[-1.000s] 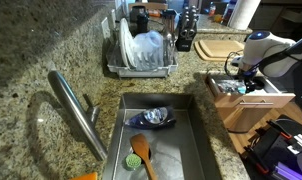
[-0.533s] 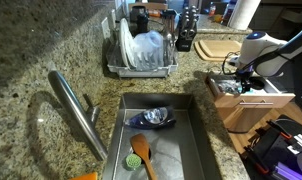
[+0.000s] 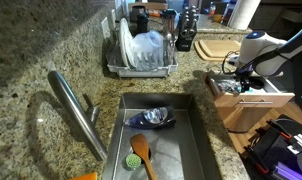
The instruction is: Remove the can opener from the drawer
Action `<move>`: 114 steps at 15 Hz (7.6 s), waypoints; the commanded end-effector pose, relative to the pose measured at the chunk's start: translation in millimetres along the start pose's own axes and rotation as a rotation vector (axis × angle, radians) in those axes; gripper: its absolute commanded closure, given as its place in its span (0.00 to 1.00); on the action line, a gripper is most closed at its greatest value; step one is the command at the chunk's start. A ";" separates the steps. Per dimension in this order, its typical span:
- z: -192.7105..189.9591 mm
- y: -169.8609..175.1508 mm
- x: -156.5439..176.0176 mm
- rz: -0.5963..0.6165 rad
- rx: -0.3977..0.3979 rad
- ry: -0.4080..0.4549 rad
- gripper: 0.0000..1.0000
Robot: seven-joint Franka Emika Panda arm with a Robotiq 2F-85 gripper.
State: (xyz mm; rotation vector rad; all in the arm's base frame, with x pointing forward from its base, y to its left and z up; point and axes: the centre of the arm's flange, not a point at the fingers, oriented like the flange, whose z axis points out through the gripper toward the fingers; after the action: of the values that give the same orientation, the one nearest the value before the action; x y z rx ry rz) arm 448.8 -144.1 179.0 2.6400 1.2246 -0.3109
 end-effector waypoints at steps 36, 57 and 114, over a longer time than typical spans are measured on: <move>12.6 16.9 15.1 -0.313 0.212 -0.006 0.00; 46.3 27.0 17.1 -0.213 0.208 -0.011 0.00; 38.3 59.8 32.7 -0.260 0.262 -0.026 0.05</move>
State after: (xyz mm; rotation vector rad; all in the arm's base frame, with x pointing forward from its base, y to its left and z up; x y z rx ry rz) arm 507.7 -166.9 143.5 2.6573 1.6258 -0.5068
